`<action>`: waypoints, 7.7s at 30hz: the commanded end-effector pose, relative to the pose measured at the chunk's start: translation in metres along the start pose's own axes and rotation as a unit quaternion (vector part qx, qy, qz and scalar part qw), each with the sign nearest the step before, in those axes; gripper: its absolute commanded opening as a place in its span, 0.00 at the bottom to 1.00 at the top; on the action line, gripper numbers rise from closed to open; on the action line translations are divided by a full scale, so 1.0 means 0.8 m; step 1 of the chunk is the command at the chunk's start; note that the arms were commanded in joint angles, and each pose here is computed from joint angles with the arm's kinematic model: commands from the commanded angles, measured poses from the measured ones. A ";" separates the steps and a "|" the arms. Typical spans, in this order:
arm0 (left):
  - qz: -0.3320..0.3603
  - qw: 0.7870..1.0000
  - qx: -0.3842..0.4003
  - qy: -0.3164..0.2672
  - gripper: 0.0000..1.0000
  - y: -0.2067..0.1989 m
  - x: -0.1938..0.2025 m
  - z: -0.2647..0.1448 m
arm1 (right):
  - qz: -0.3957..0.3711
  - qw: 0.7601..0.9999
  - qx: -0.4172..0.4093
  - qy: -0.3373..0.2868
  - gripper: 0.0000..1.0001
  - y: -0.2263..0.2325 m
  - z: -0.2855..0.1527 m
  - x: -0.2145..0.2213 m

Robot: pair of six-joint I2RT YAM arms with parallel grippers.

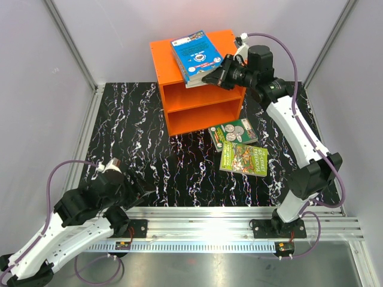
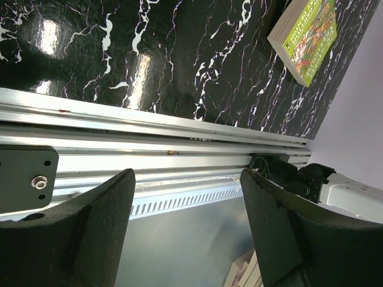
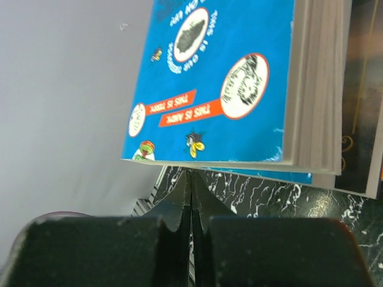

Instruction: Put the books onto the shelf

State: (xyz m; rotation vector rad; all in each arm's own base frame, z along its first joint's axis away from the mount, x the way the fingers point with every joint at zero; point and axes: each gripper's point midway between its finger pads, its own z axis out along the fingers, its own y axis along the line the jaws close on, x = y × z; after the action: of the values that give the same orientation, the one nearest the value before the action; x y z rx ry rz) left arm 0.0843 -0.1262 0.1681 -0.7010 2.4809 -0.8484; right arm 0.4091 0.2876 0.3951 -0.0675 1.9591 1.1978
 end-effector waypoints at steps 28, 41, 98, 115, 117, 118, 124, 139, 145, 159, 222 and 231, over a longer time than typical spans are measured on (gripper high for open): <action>0.215 0.966 0.038 0.137 0.78 -0.236 0.016 0.201 | 0.269 0.865 0.409 0.110 1.00 -0.338 -0.244 0.216; 0.263 0.957 0.019 0.117 0.82 -0.267 0.009 0.369 | 0.314 0.846 0.401 0.158 1.00 -0.355 -0.244 0.282; 0.262 0.958 0.092 0.074 0.00 -0.199 0.116 0.293 | 0.461 0.816 0.339 0.086 1.00 -0.262 -0.250 0.293; 0.541 0.825 0.032 -0.160 0.00 -0.275 0.168 0.115 | 0.479 0.772 0.357 0.218 1.00 -0.209 -0.269 0.405; 0.556 0.809 0.040 -0.187 0.00 -0.284 0.178 0.095 | 0.479 0.774 0.351 0.221 0.98 -0.204 -0.267 0.407; 0.564 0.802 0.036 -0.194 0.00 -0.284 0.181 0.094 | 0.476 0.776 0.348 0.223 0.92 -0.202 -0.267 0.408; 0.577 0.785 0.004 -0.226 0.00 -0.284 0.169 0.070 | 0.456 0.794 0.341 0.213 0.00 -0.187 -0.266 0.385; 0.388 0.904 0.089 -0.159 0.99 -0.250 0.087 -0.027 | 0.384 0.919 0.080 0.054 0.00 -0.125 -0.142 0.191; 0.187 0.952 0.210 -0.123 0.99 -0.212 0.009 -0.022 | 0.301 0.950 -0.078 0.025 0.00 -0.094 -0.102 0.134; 0.081 0.953 0.269 -0.111 0.99 -0.227 -0.029 0.003 | 0.286 0.912 -0.272 0.109 0.00 0.010 -0.106 0.155; 0.107 0.962 0.215 -0.130 0.00 -0.297 -0.078 0.054 | 0.293 0.926 -0.096 0.218 0.99 -0.007 -0.193 0.325; 0.095 0.953 0.256 -0.133 0.00 -0.331 -0.086 0.021 | 0.305 0.929 -0.035 0.207 0.99 -0.047 -0.183 0.347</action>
State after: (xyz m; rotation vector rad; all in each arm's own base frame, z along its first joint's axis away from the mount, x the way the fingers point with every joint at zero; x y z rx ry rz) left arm 0.2266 -0.2681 0.2726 -0.3510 2.1346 -0.9829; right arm 0.1468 0.2517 0.2197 0.2856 2.4213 1.7896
